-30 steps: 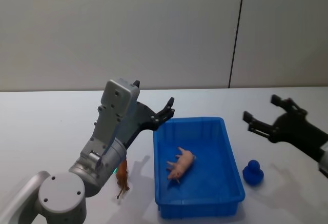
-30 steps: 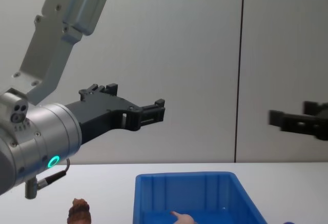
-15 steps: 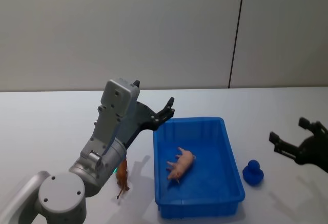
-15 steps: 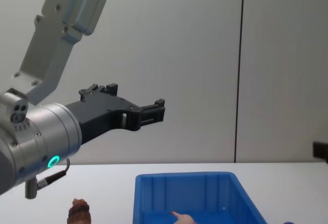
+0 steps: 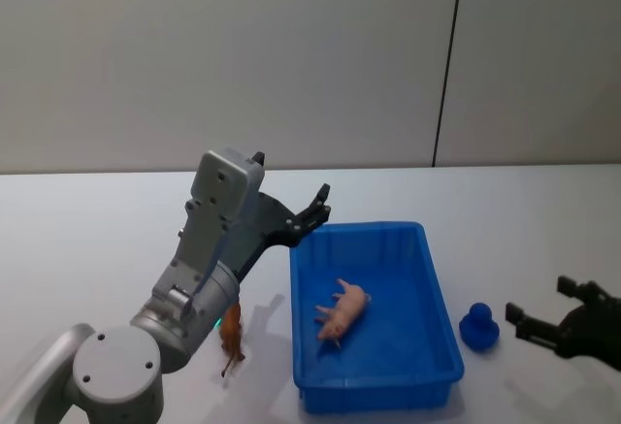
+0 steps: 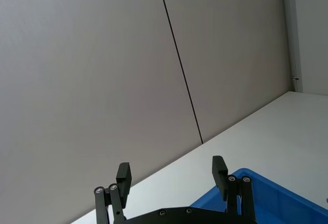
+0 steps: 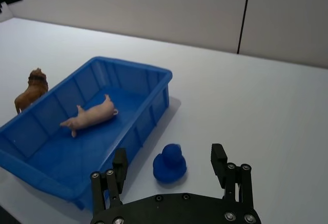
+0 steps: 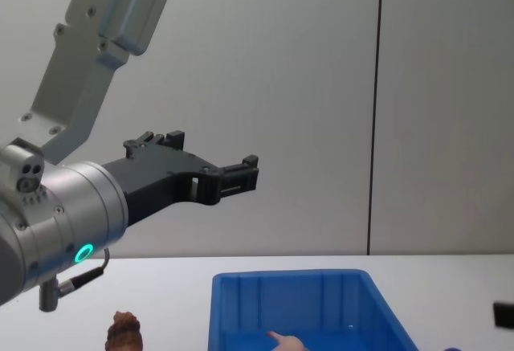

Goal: Pick up the two dolls from the table and place them into the box.

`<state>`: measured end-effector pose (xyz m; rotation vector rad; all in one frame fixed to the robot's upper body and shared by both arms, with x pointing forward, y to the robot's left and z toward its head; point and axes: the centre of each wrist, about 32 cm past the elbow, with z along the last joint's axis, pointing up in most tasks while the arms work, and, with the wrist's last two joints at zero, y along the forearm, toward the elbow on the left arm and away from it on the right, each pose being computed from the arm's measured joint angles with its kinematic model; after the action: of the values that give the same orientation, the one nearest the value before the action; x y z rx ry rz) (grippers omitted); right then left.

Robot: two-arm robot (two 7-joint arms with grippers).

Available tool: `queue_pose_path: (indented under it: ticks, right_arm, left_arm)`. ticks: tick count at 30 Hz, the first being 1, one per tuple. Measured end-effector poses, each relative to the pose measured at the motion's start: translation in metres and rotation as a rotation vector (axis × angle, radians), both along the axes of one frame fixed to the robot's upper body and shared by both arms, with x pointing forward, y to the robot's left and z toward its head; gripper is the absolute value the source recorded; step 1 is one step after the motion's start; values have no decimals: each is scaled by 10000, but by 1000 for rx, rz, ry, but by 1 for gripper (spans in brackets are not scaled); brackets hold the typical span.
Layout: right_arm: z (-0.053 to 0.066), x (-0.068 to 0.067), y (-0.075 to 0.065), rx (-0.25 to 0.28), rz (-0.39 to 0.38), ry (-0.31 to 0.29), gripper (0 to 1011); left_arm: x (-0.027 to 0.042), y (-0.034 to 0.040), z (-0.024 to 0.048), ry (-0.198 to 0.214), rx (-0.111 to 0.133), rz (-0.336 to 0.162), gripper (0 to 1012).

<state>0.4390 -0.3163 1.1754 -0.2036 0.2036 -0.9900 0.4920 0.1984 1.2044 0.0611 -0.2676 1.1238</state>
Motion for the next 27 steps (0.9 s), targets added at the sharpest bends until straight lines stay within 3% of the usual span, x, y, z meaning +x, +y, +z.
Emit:
queue_pose_path:
  ticks: [14, 27]
  right_arm:
    - [-182, 173, 82, -36, 35, 99, 1001]
    - [-269, 382, 175, -83, 61, 123, 1001]
  left_arm:
    - [0, 0, 0, 0, 0, 0, 1001]
    - [0, 0, 0, 0, 0, 0, 1001]
